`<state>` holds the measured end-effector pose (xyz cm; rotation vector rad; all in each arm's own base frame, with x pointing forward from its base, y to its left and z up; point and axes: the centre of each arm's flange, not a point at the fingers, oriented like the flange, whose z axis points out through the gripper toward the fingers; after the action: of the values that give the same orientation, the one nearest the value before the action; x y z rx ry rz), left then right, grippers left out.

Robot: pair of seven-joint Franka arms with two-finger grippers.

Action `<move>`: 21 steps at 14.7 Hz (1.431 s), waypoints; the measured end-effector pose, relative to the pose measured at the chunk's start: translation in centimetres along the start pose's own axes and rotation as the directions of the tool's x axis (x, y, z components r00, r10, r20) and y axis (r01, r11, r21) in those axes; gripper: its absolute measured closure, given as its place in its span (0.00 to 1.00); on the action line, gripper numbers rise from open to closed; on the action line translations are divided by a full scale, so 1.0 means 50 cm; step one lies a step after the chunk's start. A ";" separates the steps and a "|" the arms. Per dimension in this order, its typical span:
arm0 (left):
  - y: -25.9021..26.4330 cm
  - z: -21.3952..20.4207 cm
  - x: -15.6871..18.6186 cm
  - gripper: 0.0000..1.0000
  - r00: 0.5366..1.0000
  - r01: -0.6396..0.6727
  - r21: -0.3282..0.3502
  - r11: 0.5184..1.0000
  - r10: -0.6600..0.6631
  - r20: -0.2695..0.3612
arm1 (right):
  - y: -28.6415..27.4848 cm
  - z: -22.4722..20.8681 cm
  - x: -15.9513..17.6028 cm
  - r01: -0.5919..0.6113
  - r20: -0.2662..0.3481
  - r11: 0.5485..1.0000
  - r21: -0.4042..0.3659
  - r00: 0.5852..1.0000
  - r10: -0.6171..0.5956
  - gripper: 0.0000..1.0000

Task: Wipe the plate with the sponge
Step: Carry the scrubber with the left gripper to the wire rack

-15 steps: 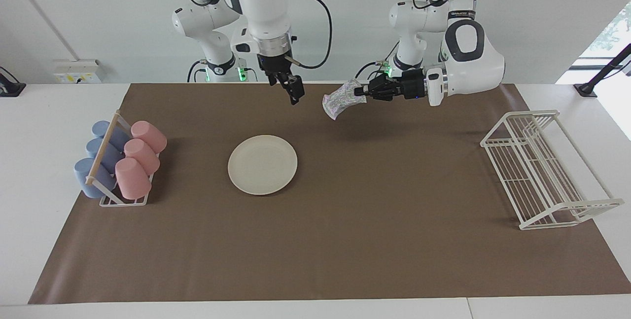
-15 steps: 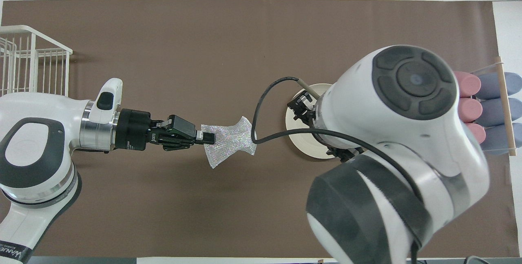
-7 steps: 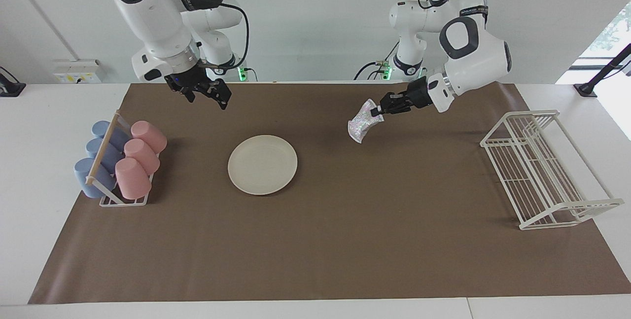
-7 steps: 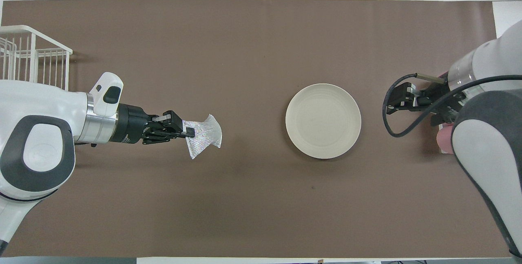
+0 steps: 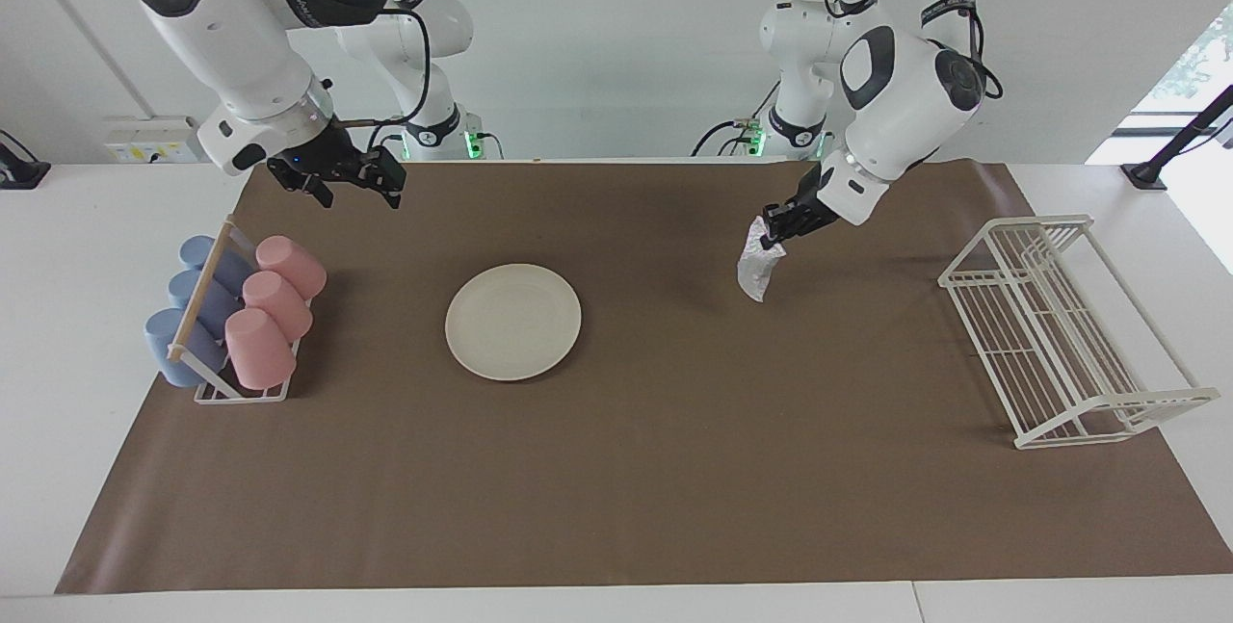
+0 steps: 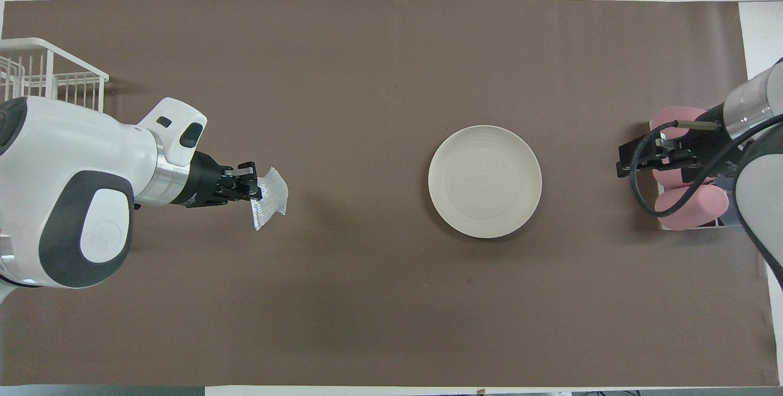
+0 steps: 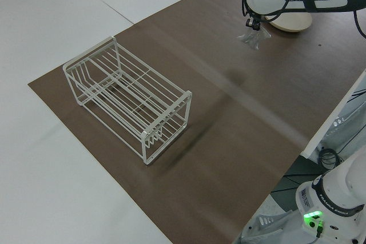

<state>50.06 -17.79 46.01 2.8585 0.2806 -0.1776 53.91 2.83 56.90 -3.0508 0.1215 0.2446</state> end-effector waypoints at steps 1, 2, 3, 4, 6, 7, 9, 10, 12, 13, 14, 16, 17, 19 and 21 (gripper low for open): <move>-0.002 -0.001 0.004 0.96 1.000 -0.013 0.071 0.997 0.014 -0.022 | 0.003 0.000 0.000 0.005 0.002 1.000 -0.007 1.000 -0.005 0.00; -0.007 -0.004 0.009 0.96 0.998 -0.029 0.150 0.988 0.035 -0.043 | 0.004 0.000 -0.001 0.009 0.003 1.000 -0.015 1.000 -0.009 0.00; -0.013 -0.010 0.014 0.96 0.997 -0.039 0.228 0.973 0.054 -0.057 | 0.004 0.001 -0.001 0.015 0.005 1.000 -0.024 1.000 -0.015 0.00; -0.018 -0.018 0.020 0.96 0.996 -0.049 0.304 0.951 0.071 -0.061 | 0.004 0.002 -0.004 0.018 0.016 0.999 -0.034 1.000 -0.017 0.00; -0.021 -0.035 0.031 0.96 0.993 -0.072 0.437 0.896 0.103 -0.048 | 0.002 0.000 -0.012 0.021 0.032 0.999 -0.041 0.999 -0.020 0.00; -0.020 -0.042 0.038 0.96 0.993 -0.078 0.496 0.865 0.111 -0.038 | 0.002 -0.006 -0.016 0.022 0.027 0.999 -0.041 0.999 -0.021 0.00; -0.021 -0.047 0.054 0.96 0.993 -0.085 0.602 0.794 0.119 -0.016 | 0.002 -0.023 -0.027 0.023 0.011 0.999 -0.040 1.000 -0.022 0.00; -0.019 -0.043 0.060 0.96 0.993 -0.084 0.658 0.748 0.118 -0.007 | 0.006 -0.030 -0.032 0.020 0.004 0.999 -0.040 1.000 -0.020 0.00; -0.015 -0.035 0.072 0.96 0.993 -0.070 0.745 0.664 0.115 -0.009 | 0.022 -0.033 -0.033 0.017 0.001 0.999 -0.037 1.000 -0.017 0.00; -0.021 -0.037 0.078 0.96 0.993 -0.061 0.788 0.612 0.116 -0.013 | 0.029 -0.033 -0.033 0.014 0.002 0.999 -0.036 1.000 -0.014 0.00; -0.032 -0.040 0.086 0.96 0.993 -0.052 0.829 0.556 0.117 -0.016 | 0.037 -0.033 -0.032 0.007 0.002 0.999 -0.035 1.000 -0.007 0.00; -0.049 -0.046 0.103 0.96 0.993 -0.032 0.886 0.462 0.115 -0.024 | 0.054 -0.035 -0.030 -0.008 0.001 0.999 -0.033 1.000 0.008 0.00; -0.056 -0.052 0.114 0.96 0.993 -0.017 0.915 0.404 0.114 -0.031 | 0.062 -0.035 -0.030 -0.013 0.000 0.999 -0.032 1.000 0.013 0.00; -0.063 -0.056 0.137 0.96 0.993 0.008 0.956 0.293 0.114 -0.043 | 0.068 -0.036 -0.029 -0.010 -0.001 0.999 -0.031 1.000 0.010 0.00; -0.069 -0.040 0.165 0.96 0.992 0.021 0.983 0.182 0.116 -0.043 | 0.068 -0.037 -0.028 -0.009 -0.007 0.999 -0.031 1.000 0.009 0.00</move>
<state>57.57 -12.56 45.86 4.2533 0.0586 -0.2601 52.53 -0.58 58.70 -3.0824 0.1331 0.2395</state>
